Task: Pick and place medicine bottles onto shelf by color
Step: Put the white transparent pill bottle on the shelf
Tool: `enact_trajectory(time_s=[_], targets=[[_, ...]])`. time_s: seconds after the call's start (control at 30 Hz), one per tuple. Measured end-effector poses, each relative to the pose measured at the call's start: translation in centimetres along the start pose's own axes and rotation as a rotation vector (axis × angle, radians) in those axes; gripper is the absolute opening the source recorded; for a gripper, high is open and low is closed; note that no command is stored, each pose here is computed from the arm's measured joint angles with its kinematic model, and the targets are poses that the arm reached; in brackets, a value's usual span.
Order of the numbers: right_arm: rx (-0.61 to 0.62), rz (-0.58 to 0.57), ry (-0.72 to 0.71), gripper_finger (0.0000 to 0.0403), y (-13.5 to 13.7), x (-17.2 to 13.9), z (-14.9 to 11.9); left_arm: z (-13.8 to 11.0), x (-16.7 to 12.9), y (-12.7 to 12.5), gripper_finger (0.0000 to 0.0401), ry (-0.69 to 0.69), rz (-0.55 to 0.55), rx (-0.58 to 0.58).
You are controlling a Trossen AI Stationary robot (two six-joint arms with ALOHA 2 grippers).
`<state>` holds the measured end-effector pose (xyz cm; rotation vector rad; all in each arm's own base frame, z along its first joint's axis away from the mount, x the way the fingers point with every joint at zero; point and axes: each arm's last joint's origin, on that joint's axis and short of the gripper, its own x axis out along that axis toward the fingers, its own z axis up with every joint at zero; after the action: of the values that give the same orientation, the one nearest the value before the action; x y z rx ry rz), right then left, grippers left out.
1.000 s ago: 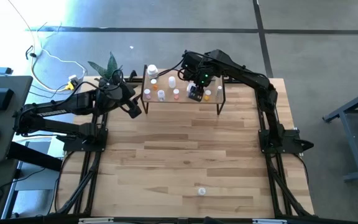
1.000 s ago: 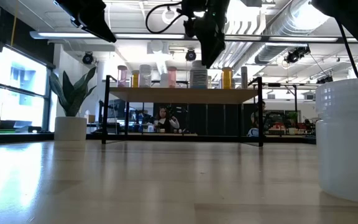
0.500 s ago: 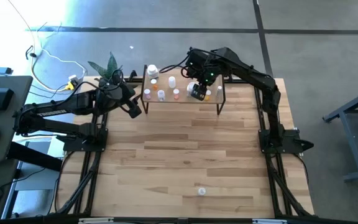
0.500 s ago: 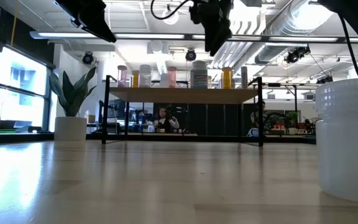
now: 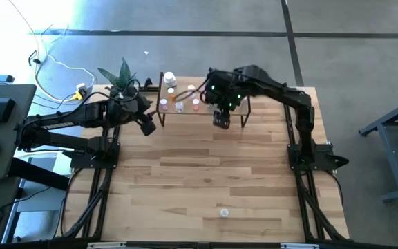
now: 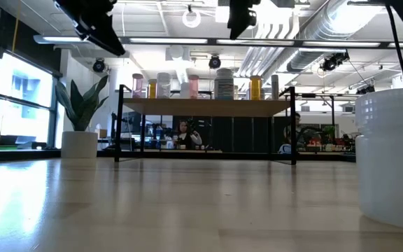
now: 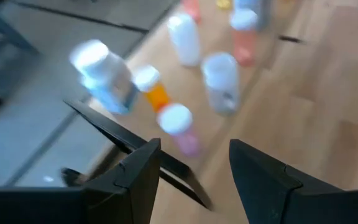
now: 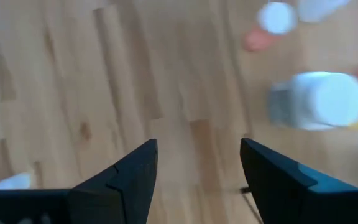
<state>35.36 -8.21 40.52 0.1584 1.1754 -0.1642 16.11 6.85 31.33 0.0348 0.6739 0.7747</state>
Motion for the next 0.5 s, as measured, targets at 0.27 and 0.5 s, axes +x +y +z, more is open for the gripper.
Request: enact_trajectory(time_s=[0.27,0.5], targets=[[-0.1,0.047,0.097,0.022,5.1,2.4,-0.8,-1.4,-0.6,-1.4,0.018,0.136,-0.19,-0.044],[-0.085,0.058,0.218,0.022,9.5,5.8,-2.4,-2.1,-1.8,-3.2,0.018,0.177,-0.272,-0.021]])
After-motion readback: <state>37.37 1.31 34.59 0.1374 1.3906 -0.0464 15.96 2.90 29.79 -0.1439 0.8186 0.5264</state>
